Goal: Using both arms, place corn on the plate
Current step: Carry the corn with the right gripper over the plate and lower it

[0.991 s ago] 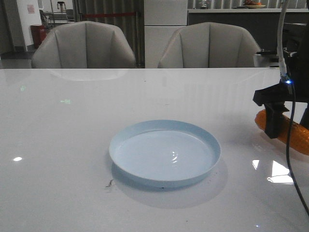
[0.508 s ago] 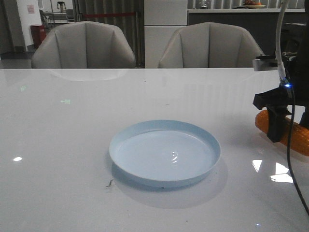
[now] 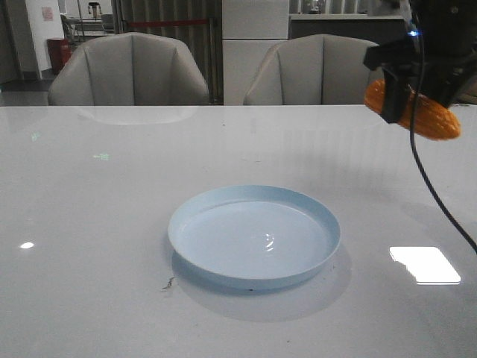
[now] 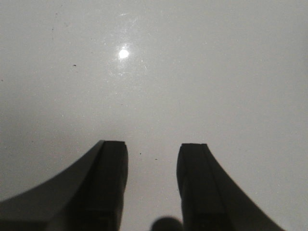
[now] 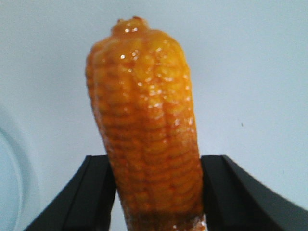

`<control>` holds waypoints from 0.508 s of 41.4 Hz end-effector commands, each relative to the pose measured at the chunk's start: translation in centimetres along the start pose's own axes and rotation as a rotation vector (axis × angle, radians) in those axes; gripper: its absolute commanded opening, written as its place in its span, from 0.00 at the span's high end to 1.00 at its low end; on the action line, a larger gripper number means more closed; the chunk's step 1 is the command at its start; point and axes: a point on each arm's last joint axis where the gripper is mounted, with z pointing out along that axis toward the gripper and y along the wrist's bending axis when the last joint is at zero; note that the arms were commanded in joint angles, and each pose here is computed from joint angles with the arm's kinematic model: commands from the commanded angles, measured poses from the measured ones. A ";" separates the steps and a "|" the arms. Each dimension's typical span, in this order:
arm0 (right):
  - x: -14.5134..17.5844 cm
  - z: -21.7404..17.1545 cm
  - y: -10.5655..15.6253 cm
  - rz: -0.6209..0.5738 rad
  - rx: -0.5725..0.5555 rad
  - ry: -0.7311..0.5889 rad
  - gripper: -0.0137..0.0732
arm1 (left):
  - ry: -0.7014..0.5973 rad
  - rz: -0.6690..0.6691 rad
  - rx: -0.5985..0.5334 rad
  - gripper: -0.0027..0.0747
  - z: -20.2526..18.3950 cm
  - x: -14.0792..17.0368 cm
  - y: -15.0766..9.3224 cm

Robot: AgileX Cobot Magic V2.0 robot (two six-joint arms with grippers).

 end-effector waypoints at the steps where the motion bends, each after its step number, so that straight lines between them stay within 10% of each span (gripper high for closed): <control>1: -2.0 -4.5 3.0 -0.154 -0.054 -0.155 0.71 | -0.087 -0.005 -0.002 0.54 -0.7 -1.2 -0.1; 8: -1.7 -4.9 9.0 -0.445 -0.128 -0.157 0.71 | -0.087 -0.005 -0.002 0.54 -0.7 -1.2 -0.1; 21: 0.7 -1.7 16.0 -0.612 -0.223 0.036 0.71 | -0.082 -0.005 -0.001 0.54 -0.7 -1.2 -0.1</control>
